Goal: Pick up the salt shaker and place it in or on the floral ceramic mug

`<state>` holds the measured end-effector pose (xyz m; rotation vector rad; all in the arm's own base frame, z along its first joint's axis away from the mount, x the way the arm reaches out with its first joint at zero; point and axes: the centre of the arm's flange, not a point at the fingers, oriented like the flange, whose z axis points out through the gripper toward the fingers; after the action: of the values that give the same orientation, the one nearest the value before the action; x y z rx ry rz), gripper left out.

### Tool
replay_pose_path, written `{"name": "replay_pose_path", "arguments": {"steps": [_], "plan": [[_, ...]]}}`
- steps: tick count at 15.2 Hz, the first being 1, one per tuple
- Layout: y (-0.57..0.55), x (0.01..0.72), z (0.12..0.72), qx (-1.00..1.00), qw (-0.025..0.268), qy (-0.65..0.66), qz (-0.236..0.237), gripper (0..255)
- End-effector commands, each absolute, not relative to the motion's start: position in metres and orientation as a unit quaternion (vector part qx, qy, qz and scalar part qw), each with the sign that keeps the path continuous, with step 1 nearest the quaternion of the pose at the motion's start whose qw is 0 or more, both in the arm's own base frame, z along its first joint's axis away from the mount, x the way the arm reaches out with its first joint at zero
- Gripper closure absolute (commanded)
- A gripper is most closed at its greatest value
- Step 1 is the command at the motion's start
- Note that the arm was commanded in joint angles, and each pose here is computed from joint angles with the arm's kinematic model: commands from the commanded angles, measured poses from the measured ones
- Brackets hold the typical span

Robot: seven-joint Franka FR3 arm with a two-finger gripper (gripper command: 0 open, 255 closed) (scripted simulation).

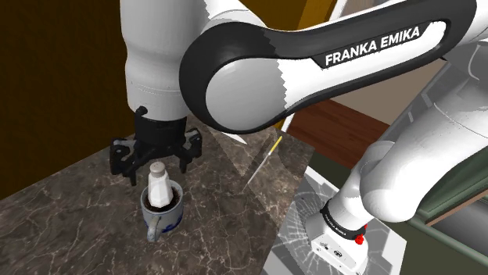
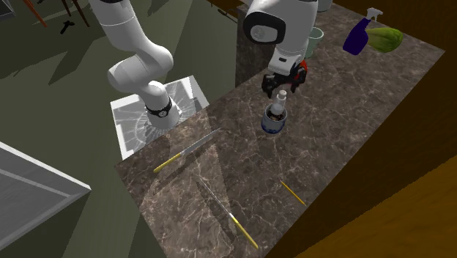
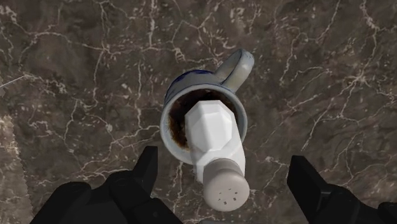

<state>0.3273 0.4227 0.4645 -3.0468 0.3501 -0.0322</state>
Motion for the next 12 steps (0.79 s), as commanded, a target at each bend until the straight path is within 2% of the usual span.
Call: {"name": "replay_pose_path", "arguments": {"steps": [1, 4, 12], "plan": [[0.422, 0.327, 0.478, -0.993, 0.037, 0.114, -0.01, 0], [0.419, 0.326, 0.514, -0.993, 0.037, 0.114, -0.01, 0], [0.419, 0.326, 0.514, -0.993, 0.037, 0.114, -0.01, 0]]}}
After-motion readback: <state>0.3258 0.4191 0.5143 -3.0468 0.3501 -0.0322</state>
